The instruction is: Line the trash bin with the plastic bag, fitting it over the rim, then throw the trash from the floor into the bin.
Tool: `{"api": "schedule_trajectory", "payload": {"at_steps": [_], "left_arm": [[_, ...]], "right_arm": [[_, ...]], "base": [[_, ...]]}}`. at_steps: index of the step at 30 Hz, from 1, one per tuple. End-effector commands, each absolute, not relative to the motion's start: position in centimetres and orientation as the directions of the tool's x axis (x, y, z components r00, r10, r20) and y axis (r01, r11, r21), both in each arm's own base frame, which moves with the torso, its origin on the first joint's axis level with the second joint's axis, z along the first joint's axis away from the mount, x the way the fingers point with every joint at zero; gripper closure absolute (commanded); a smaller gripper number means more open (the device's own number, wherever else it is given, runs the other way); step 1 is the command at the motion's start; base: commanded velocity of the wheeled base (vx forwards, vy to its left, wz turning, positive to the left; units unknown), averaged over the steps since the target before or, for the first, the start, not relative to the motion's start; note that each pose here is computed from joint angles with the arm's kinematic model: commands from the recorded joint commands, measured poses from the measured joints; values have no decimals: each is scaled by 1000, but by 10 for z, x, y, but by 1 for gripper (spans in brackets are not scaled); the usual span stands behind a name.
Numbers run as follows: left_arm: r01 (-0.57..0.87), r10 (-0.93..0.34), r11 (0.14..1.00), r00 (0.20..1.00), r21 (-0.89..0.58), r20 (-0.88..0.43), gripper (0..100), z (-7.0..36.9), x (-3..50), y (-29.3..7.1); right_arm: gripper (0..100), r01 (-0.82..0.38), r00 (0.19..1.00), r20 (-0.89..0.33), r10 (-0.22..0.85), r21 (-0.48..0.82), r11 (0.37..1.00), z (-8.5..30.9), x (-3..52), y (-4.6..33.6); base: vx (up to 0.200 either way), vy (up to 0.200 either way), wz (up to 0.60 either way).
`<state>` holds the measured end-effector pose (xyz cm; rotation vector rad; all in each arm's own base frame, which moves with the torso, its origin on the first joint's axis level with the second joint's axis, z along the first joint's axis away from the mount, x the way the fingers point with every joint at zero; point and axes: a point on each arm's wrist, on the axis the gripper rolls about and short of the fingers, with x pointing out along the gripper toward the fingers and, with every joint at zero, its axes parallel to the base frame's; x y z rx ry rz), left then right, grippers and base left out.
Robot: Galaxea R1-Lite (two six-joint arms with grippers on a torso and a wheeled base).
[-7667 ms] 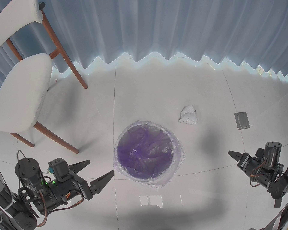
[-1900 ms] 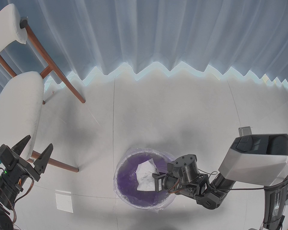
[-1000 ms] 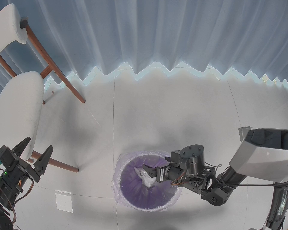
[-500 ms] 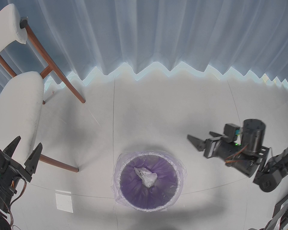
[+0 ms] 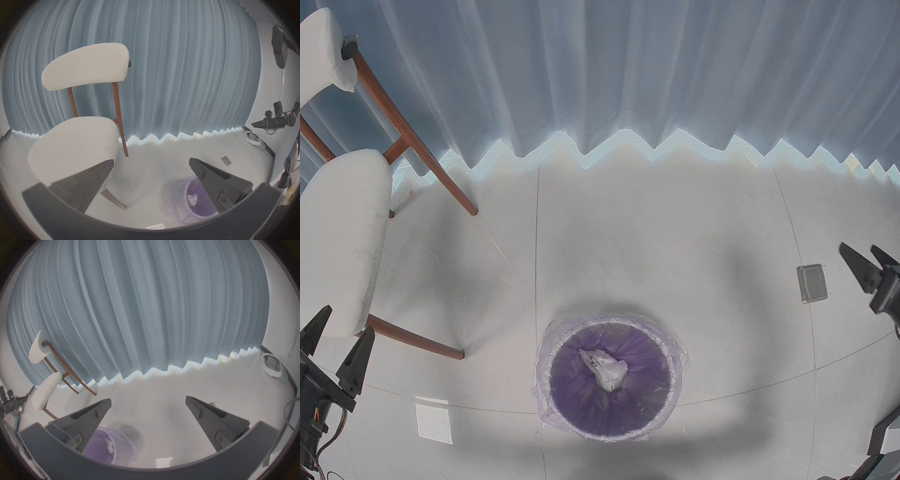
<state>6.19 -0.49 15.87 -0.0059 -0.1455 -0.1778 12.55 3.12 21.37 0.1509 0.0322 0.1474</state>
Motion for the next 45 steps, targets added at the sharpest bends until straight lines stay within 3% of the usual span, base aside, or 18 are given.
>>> {"api": "schedule_trajectory", "payload": {"at_steps": [1, 7, 9, 11, 13, 15, 21, 28, 30, 33, 35, 38, 40, 44, 45], "left_arm": [[359, -350, 933, 915, -8, 201, 0, 148, 27, -9], [359, -353, 933, 920, -9, 173, 0, 138, 16, -7], [325, -320, 946, 935, -7, 154, 0, 126, 4, -4], [264, -263, 964, 957, 3, 120, 0, 111, -6, -2], [118, -118, 993, 993, 18, -29, 0, 80, -18, 2], [56, -55, 998, 996, 21, -64, 0, 82, -15, 3], [-16, 15, 1000, 999, -12, -49, 0, 83, -14, 5], [-159, 157, 986, 986, -39, -46, 0, 83, -15, 8], [-227, 224, 971, 973, -70, -48, 0, 82, -15, 8], [-359, 357, 933, 933, -31, -48, 0, 82, -16, 5], [-326, 327, 945, 944, 25, -47, 0, 82, -16, 6], [-272, 274, 961, 961, 50, -42, 0, 82, -16, 5], [-118, 115, 991, 992, 59, 50, 0, 81, -23, 4], [-42, 40, 998, 998, 44, 51, 0, 81, -23, 1], [-38, 37, 999, 998, 25, 49, 0, 81, -23, 1]], "right_arm": [[0, -5, 993, 120, 2, 21, 1000, 177, 18, -1], [0, 32, 992, 123, -33, 6, 999, 153, 4, -3], [0, 56, 991, 120, -54, -11, 998, 127, -6, -4], [0, 71, 992, 105, -68, -28, 997, 102, -12, -4], [0, 118, 993, 9, -118, -29, 993, 83, -19, -4], [0, 175, 984, 20, -175, 2, 984, 81, -24, -3], [0, 151, 987, 29, -156, 125, 981, 81, -24, -4], [0, 131, 991, 30, -133, 73, 989, 81, -24, -3], [0, 68, 997, 31, -67, -22, 997, 81, -24, -2], [0, 34, 998, 46, -34, -1, 999, 81, -23, -1], [0, 75, 996, 43, -80, 94, 993, 81, -23, -2], [0, 85, 995, 41, -89, 82, 993, 81, -23, -2], [0, 85, 995, 40, -89, 86, 993, 81, -23, -2], [0, 86, 995, 43, -89, 71, 994, 81, -23, -2], [0, 84, 996, 43, -84, 13, 996, 81, -23, -2]], "base": [[0, 0, 0], [0, 0, 0], [0, 0, 0], [0, 0, 0], [0, 0, 0], [0, 0, 0], [0, 0, 0], [0, 0, 0], [0, 0, 0], [0, 0, 0], [0, 0, 0], [0, 0, 0], [0, 0, 0], [0, 0, 0], [0, 0, 0]]}}
